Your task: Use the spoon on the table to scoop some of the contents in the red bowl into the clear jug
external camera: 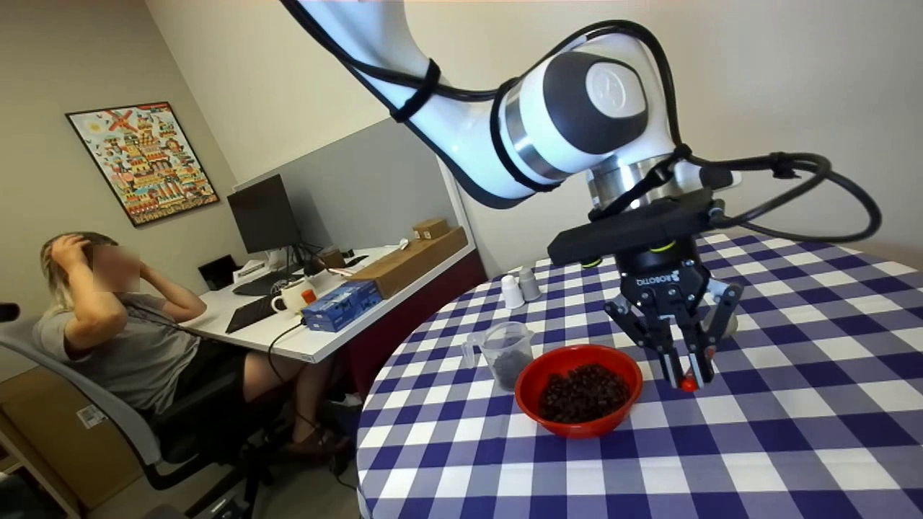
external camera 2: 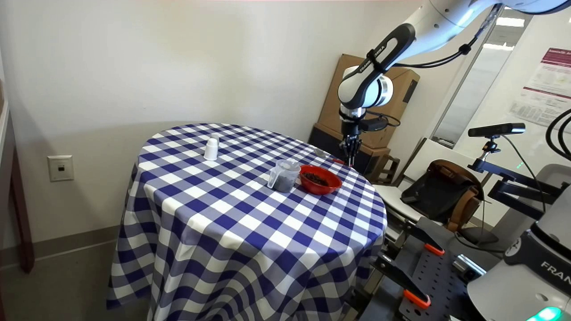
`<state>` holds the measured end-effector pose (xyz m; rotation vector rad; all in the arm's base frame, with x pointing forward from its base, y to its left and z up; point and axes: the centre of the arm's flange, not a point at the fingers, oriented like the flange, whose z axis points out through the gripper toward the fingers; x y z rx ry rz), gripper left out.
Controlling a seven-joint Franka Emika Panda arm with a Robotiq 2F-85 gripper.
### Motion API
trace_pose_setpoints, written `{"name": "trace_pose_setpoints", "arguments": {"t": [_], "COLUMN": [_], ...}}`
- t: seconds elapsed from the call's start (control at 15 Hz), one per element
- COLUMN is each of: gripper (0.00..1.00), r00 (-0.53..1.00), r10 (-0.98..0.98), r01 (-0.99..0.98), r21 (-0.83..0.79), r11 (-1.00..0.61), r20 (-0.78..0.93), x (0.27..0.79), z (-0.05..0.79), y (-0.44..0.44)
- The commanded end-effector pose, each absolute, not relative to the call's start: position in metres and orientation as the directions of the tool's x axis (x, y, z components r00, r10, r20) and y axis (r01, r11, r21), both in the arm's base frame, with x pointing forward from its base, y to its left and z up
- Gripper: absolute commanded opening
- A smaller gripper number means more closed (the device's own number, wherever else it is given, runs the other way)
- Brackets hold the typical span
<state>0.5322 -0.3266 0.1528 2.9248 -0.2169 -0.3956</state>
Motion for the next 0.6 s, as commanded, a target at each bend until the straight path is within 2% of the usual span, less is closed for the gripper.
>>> {"name": "trace_pose_setpoints", "arguments": {"t": [0.0,0.53], "gripper": [0.07,0.07], "r00": [0.944,0.936], "r10": [-0.154,-0.119], "r01": [-0.117,-0.112], "r21": [0.141,0.042], "r11": [-0.983,-0.993], "r20": [-0.293,-0.331], "x": [0.547,0.524], "z": [0.127,0.098], "y": [-0.368,-0.41]}}
